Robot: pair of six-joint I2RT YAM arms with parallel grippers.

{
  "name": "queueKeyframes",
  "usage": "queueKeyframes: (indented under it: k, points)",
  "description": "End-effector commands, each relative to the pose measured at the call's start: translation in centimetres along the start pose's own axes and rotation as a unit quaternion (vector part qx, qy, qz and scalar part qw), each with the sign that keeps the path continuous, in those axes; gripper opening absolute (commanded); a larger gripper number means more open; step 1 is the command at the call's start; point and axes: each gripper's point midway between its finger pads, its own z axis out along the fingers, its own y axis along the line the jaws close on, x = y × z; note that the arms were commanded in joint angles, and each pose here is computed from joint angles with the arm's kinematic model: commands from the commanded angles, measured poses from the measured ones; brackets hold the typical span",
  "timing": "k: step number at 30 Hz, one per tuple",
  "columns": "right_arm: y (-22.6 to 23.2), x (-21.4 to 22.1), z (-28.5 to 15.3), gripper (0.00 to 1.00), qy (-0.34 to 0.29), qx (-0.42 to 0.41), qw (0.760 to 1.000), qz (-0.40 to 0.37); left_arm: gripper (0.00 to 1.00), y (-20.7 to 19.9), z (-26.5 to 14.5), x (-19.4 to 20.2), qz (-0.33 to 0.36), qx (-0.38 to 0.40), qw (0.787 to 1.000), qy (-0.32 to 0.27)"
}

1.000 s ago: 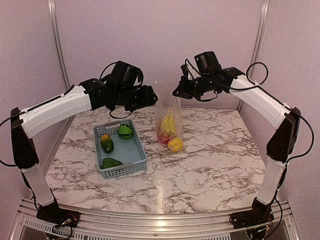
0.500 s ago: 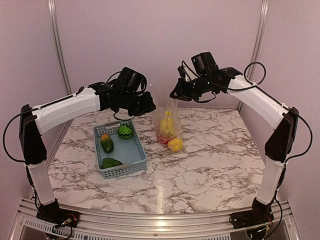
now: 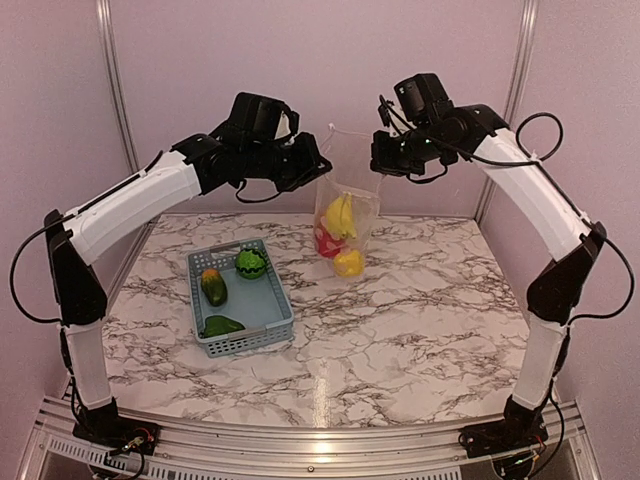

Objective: Place the food in the zip-top bag and seal the zipper
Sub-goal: Adjust the zipper food storage bag at the center of the board.

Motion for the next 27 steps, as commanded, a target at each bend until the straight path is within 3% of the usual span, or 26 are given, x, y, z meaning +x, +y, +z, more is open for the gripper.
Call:
queueKeyframes:
  k: [1,6,10,16,19,24,27]
  points:
    - [-2.8,0.2,-2.6,0.0,-0.022,0.048,0.999,-0.01,0.0,-0.3,0.7,0.0,-0.019,-0.003,1.0,0.01]
    - [-3.7,-0.8,-2.9,0.0,-0.031,0.066,0.997,-0.02,0.0,2.1,3.5,3.1,-0.028,-0.023,0.997,0.066]
    - [-3.5,-2.0,-3.2,0.0,-0.055,0.06,0.996,-0.028,0.0,1.9,4.3,3.4,0.005,-0.012,0.998,0.067]
    - [-1.7,1.5,0.3,0.0,-0.003,0.021,0.999,-0.048,0.0,5.3,4.6,5.6,0.035,-0.058,0.993,0.095]
    - [-1.4,3.7,1.9,0.11,0.039,0.017,0.998,-0.05,0.0,5.7,4.7,6.9,0.027,-0.05,0.992,0.112]
    - [-1.5,4.2,2.0,0.3,0.05,0.029,0.998,-0.039,0.0,4.7,3.9,6.2,0.042,-0.038,0.993,0.101]
    - [-1.5,4.1,1.9,0.28,0.05,0.029,0.998,-0.037,0.0,4.4,3.5,6.0,0.043,-0.033,0.994,0.097]
